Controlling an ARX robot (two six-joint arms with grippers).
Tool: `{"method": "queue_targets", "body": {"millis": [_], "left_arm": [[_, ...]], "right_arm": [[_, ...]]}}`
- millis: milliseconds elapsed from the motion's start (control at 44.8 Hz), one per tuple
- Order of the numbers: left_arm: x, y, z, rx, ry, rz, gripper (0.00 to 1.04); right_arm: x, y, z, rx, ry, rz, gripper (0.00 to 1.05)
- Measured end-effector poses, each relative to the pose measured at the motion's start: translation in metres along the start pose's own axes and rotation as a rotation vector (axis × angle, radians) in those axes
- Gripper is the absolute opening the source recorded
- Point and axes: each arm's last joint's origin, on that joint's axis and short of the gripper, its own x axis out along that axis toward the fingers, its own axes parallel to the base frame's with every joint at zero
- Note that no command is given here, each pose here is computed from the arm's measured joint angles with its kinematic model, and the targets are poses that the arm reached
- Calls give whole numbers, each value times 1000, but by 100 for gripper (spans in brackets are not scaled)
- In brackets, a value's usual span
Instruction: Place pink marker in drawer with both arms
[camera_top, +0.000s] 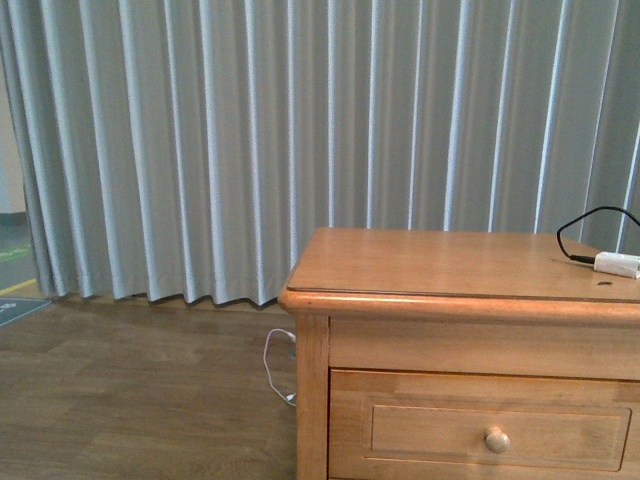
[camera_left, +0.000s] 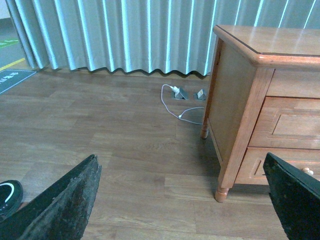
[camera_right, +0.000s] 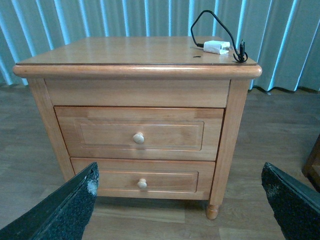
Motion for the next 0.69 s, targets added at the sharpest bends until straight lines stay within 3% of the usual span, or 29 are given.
{"method": "queue_targets", "body": {"millis": [692], "left_arm": [[0, 0, 0, 0, 0, 0, 98]], "right_arm": [[0, 0, 0, 0, 0, 0, 96]]}}
